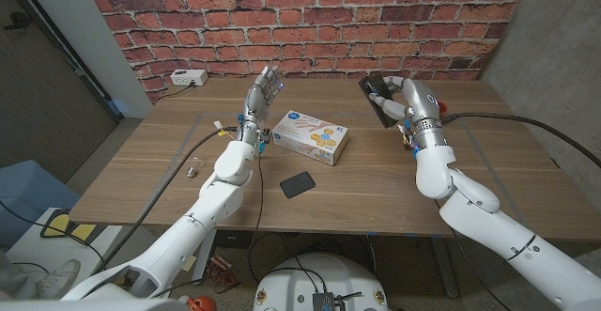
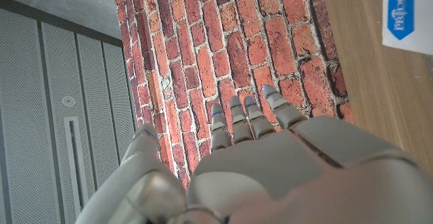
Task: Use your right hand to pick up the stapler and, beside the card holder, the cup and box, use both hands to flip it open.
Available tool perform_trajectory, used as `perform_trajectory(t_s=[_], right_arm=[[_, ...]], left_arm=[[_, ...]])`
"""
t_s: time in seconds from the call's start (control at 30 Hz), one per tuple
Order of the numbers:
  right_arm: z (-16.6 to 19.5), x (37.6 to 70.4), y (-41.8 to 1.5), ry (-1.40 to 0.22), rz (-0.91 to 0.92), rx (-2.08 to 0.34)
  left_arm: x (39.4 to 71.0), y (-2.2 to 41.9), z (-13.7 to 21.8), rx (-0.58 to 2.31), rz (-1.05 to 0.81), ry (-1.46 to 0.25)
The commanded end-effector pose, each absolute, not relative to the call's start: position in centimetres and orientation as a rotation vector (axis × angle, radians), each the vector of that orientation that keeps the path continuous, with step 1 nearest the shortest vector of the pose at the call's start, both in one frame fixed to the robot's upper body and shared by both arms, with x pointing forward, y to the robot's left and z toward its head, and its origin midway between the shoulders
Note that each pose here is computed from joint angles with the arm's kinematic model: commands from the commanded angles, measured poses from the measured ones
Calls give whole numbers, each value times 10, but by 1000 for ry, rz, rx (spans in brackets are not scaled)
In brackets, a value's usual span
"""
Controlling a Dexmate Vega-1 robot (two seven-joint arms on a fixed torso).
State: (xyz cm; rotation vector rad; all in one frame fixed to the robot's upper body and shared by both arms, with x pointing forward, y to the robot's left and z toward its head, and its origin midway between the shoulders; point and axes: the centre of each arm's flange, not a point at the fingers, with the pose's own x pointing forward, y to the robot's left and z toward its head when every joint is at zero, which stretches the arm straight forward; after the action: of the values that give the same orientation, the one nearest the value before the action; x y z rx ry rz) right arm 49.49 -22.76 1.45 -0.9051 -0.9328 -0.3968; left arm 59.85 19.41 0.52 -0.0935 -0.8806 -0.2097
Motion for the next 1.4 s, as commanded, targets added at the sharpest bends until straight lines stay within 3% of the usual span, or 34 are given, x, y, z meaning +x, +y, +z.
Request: perform_trajectory(t_s=[0.03, 1.4], right_arm=[[17, 492, -231, -987, -350, -864], [26, 501, -219, -1069, -118, -649]], left_arm=[[593, 179, 3, -120, -210, -905], [573, 149, 10, 68, -260, -887]])
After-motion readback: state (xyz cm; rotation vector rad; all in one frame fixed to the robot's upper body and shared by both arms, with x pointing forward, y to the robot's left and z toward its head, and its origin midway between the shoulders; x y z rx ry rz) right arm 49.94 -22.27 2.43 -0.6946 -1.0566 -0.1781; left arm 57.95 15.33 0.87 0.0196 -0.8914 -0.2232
